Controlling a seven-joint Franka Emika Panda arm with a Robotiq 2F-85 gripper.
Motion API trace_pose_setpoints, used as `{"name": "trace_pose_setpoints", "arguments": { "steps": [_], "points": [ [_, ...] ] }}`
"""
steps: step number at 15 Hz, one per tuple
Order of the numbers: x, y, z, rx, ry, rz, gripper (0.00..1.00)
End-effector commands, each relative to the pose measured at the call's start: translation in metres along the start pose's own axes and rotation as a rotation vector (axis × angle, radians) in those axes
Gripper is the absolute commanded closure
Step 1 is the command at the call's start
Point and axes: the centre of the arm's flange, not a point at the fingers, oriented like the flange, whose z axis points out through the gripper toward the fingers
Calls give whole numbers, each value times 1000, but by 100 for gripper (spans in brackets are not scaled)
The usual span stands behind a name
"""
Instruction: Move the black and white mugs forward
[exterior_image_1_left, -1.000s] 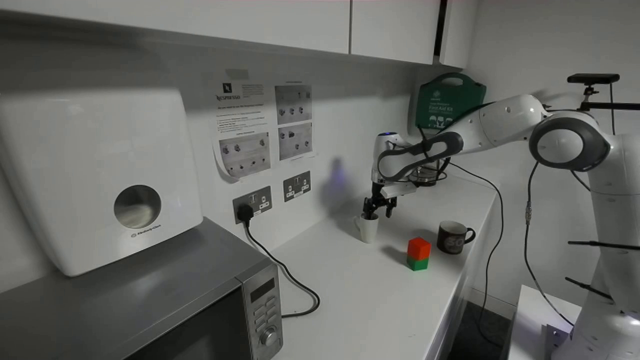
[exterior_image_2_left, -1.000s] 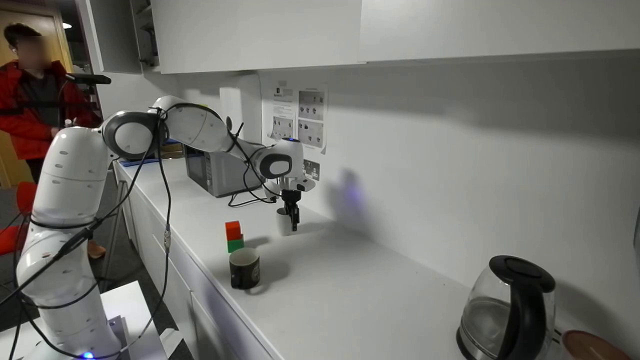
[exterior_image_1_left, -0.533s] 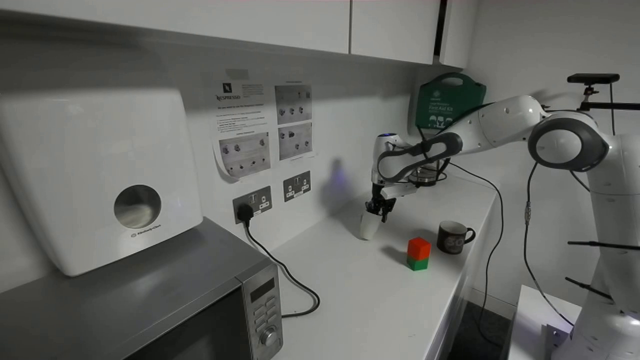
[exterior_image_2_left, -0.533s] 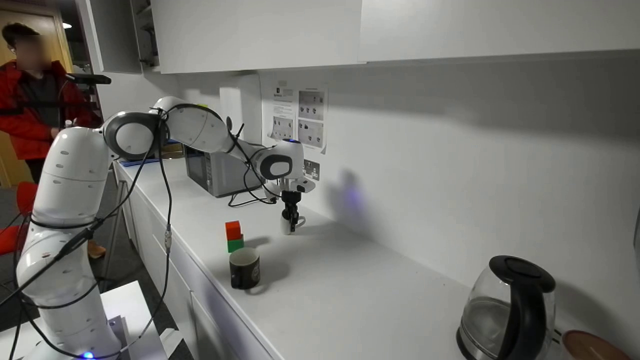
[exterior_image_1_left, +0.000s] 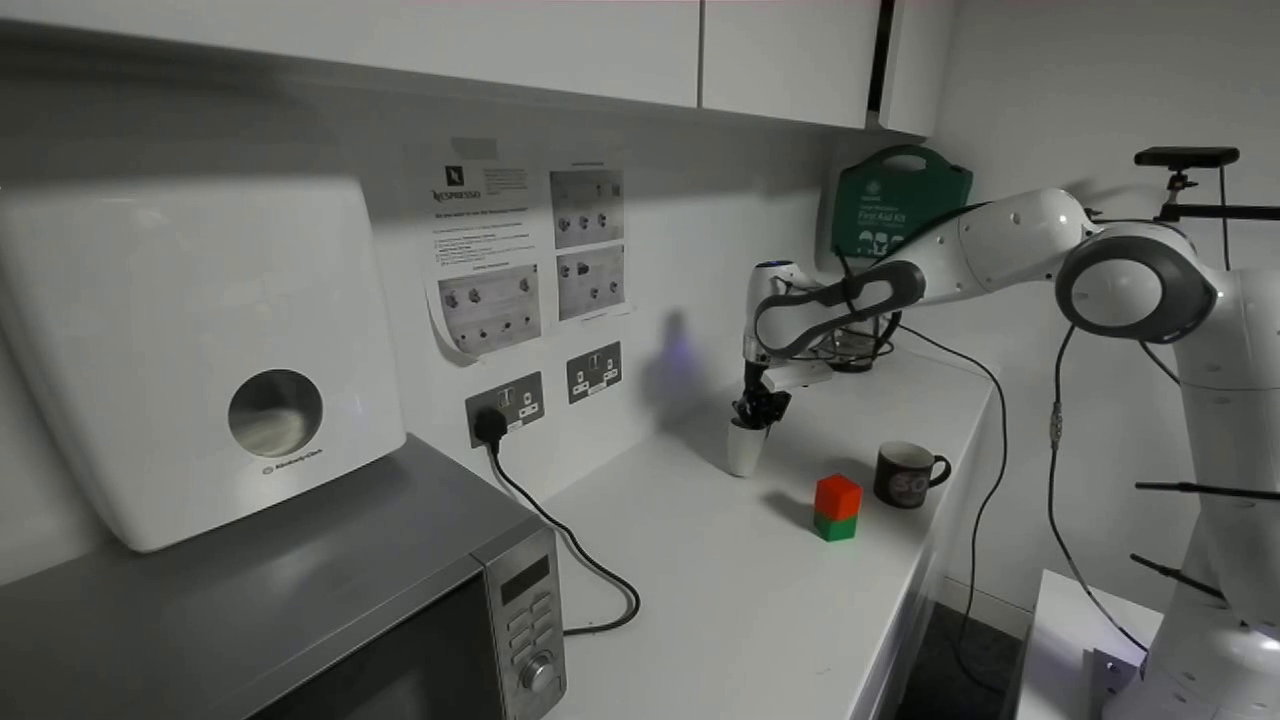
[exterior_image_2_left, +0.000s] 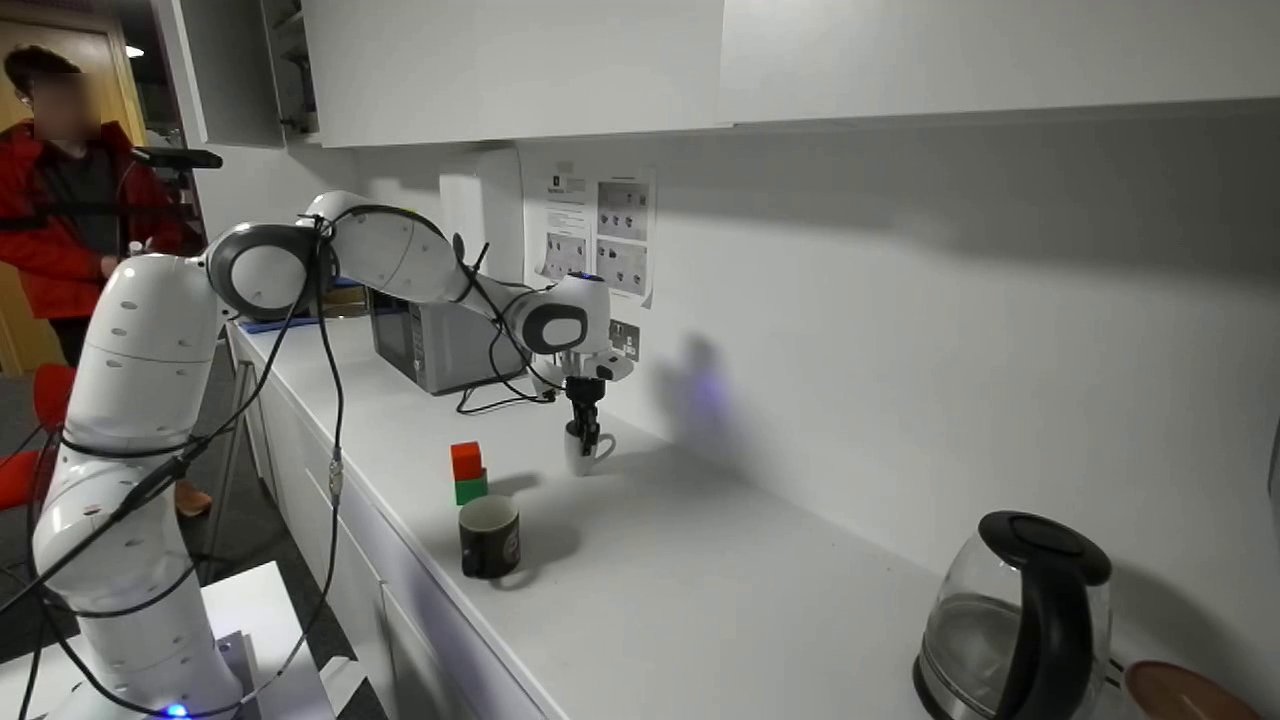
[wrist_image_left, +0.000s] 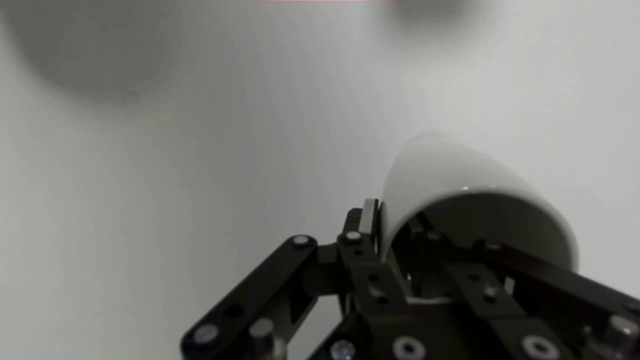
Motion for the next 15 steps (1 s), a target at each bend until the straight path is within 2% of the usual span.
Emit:
{"name": "trace_pose_setpoints", "arguments": {
  "steps": [1, 8, 15],
  "points": [
    [5, 15, -6, -7, -17, 22, 97],
    [-15, 43, -26, 13, 11, -4, 97],
    [-33, 62, -32, 35, -2, -27, 97]
  ]
}}
